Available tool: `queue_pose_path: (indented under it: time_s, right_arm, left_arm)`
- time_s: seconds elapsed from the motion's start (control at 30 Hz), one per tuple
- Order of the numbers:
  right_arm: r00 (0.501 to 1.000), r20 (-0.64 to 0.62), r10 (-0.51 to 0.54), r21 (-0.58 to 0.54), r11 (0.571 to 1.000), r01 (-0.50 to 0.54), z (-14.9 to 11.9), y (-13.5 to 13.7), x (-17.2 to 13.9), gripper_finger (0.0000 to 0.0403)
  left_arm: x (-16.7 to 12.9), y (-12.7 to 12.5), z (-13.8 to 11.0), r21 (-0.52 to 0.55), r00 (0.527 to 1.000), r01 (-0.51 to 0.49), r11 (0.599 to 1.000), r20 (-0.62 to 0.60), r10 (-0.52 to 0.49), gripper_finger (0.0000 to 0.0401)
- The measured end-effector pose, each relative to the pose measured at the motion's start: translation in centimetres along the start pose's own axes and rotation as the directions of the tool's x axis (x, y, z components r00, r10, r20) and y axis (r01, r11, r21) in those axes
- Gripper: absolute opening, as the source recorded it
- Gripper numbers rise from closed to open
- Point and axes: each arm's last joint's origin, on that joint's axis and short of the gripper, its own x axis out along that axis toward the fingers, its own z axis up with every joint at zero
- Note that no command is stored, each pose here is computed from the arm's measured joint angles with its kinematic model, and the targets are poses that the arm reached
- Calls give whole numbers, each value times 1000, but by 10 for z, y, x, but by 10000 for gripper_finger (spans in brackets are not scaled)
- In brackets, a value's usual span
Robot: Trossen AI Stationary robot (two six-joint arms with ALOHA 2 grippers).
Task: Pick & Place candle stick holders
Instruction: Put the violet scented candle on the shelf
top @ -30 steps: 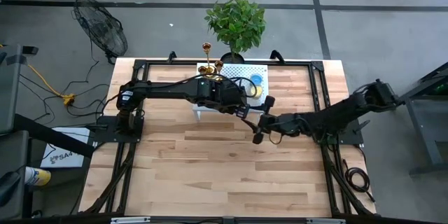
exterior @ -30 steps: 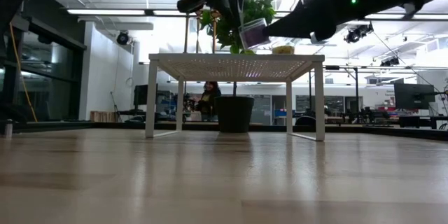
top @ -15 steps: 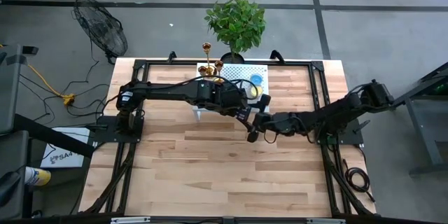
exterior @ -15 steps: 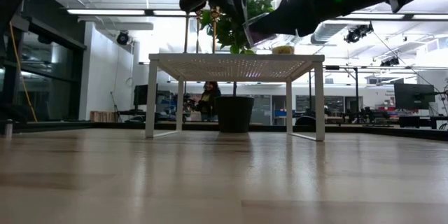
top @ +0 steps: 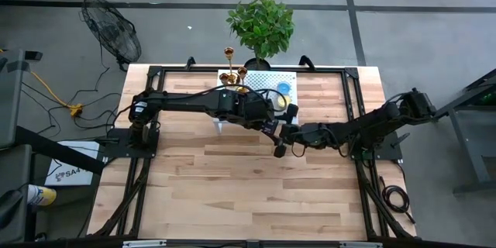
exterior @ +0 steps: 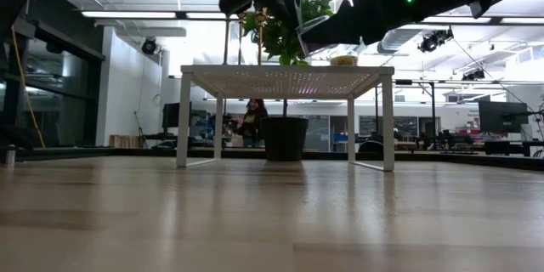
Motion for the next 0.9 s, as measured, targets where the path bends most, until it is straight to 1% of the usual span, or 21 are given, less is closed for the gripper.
queue_pose_path:
  time_s: [0.1,0.3,0.43,0.67,0.7,0.8,0.9]
  right_arm:
    - [1000,-4,5,22,1000,-4,0,0,0,232]
    - [1000,-17,14,55,998,-13,-2,1,0,232]
    - [999,-41,26,64,998,-23,-5,2,-1,232]
    - [999,-37,15,86,996,-12,-4,0,-1,232]
    - [999,-32,14,89,996,-11,-3,0,-1,232]
    - [1000,-13,7,125,992,-5,-1,-1,-1,232]
    - [999,17,-46,216,976,41,3,-3,-1,232]
  left_arm:
    - [0,0,0,23,1000,6,1000,-12,-6,5]
    - [0,0,-1,107,999,22,994,-42,-18,15]
    - [-6,1,1,129,999,22,991,-31,-18,15]
    - [-13,3,1,164,1000,20,986,-25,-16,16]
    - [-17,3,-1,172,1000,17,985,-16,-14,16]
    - [-35,1,-7,205,998,0,979,63,-13,16]
    - [-57,-2,-22,254,986,-47,966,165,5,16]
